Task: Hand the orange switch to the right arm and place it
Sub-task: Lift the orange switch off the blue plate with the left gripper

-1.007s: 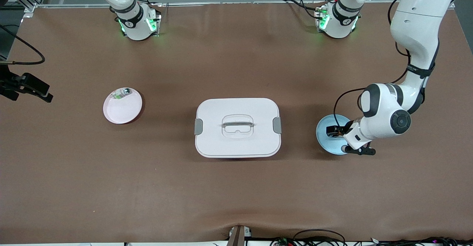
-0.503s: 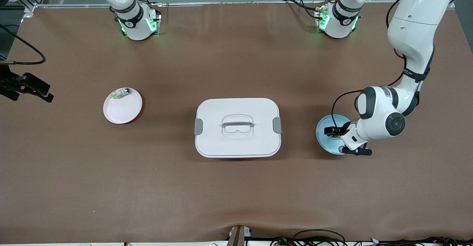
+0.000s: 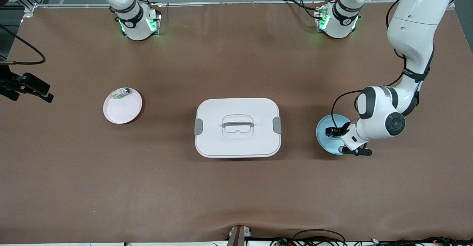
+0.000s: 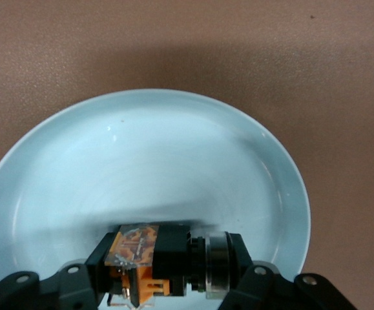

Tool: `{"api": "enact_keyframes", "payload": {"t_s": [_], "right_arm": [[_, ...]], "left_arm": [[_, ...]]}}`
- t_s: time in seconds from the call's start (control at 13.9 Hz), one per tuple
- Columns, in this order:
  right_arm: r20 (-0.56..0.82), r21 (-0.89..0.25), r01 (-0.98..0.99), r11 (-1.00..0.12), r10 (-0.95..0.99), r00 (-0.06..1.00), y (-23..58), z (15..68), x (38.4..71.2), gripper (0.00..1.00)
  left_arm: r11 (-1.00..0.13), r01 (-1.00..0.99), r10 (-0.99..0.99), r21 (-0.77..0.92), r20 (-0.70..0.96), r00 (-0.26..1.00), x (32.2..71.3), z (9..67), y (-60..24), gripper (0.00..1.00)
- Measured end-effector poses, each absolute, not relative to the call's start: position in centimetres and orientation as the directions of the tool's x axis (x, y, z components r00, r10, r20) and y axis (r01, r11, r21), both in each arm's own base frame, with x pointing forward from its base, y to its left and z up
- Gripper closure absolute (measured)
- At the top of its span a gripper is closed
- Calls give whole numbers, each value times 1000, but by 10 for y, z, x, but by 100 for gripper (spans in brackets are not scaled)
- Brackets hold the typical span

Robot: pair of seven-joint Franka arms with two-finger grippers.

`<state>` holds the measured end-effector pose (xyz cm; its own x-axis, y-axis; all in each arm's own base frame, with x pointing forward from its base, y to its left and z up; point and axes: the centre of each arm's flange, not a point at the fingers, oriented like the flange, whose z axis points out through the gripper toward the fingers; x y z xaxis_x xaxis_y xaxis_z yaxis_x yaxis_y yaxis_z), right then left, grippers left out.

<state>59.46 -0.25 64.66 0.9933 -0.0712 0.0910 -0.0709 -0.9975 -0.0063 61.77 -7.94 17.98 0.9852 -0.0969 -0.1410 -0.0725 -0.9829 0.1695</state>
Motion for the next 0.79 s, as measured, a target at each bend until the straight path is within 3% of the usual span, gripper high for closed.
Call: {"api": "enact_keyframes", "payload": {"t_s": [0.5,0.79], "right_arm": [[91,-6,-71,-997,-71,993,-3,647,595,0],[91,-6,-72,-997,-73,993,-3,647,595,0]], "left_arm": [[-983,-68,-93,170,-138,986,620,184,-77,28],[-985,-24,-57,171,-188,981,622,228,-54,28]]}}
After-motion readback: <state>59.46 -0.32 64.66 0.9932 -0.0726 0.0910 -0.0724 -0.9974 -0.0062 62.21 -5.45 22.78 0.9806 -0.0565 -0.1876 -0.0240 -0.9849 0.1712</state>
